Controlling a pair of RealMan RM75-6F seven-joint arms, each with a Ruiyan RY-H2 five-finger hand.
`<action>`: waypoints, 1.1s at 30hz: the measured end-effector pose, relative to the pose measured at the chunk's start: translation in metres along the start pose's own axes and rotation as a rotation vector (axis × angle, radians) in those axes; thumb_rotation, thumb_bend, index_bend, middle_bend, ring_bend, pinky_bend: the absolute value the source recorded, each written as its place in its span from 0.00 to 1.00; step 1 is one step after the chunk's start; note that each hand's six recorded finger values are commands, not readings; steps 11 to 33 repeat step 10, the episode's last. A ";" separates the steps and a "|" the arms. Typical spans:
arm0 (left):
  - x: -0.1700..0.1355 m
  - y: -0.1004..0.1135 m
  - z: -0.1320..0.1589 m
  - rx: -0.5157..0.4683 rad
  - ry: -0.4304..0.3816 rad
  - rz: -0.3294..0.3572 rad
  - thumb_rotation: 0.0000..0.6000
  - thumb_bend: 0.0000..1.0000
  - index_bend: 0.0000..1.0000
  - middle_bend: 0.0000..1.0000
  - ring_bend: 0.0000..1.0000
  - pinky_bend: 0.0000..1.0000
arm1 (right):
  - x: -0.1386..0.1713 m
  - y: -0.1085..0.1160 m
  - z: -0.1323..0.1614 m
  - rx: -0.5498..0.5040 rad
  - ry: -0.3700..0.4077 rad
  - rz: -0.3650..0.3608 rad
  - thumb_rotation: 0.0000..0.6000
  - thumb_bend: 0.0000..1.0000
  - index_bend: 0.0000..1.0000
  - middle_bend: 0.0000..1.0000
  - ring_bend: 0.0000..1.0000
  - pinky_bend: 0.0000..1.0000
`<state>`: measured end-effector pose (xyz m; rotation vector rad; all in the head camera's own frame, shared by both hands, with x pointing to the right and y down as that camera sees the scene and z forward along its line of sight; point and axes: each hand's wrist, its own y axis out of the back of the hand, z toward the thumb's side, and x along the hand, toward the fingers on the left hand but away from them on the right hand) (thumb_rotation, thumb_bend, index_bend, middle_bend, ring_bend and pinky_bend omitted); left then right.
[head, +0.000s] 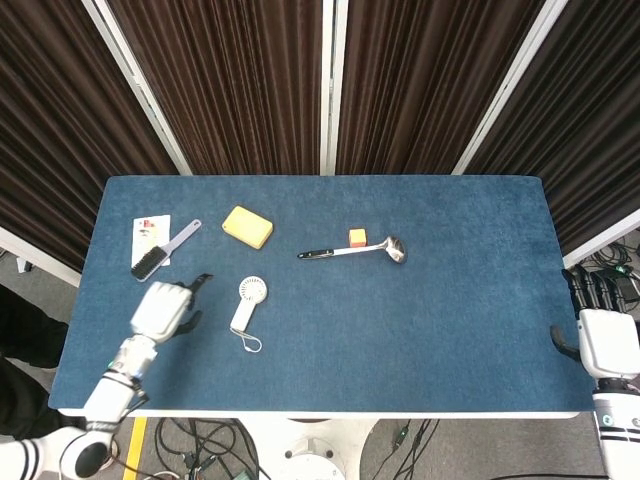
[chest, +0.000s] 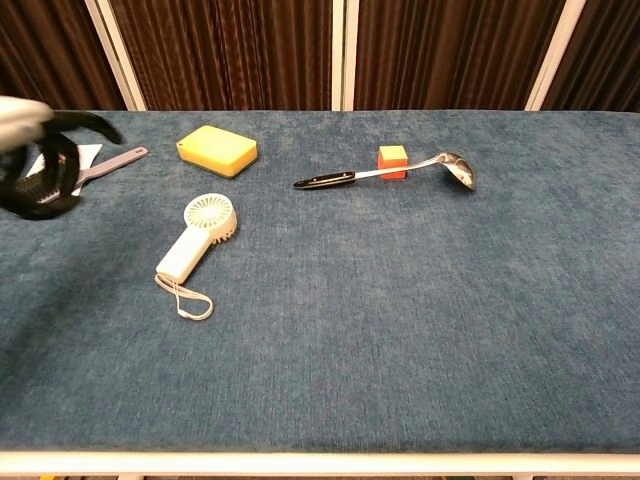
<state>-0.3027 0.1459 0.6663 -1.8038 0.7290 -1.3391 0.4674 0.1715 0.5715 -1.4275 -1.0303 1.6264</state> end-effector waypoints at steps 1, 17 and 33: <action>-0.006 0.001 -0.007 0.004 0.010 0.009 1.00 0.23 0.18 0.19 0.11 0.35 | 0.000 0.000 0.000 0.000 0.001 -0.004 1.00 0.24 0.00 0.00 0.00 0.00; -0.051 0.012 -0.064 0.018 0.140 0.077 1.00 0.18 0.18 0.17 0.10 0.28 | 0.002 -0.003 -0.002 0.008 0.003 -0.012 1.00 0.24 0.00 0.00 0.00 0.00; -0.051 0.012 -0.064 0.018 0.140 0.077 1.00 0.18 0.18 0.17 0.10 0.28 | 0.002 -0.003 -0.002 0.008 0.003 -0.012 1.00 0.24 0.00 0.00 0.00 0.00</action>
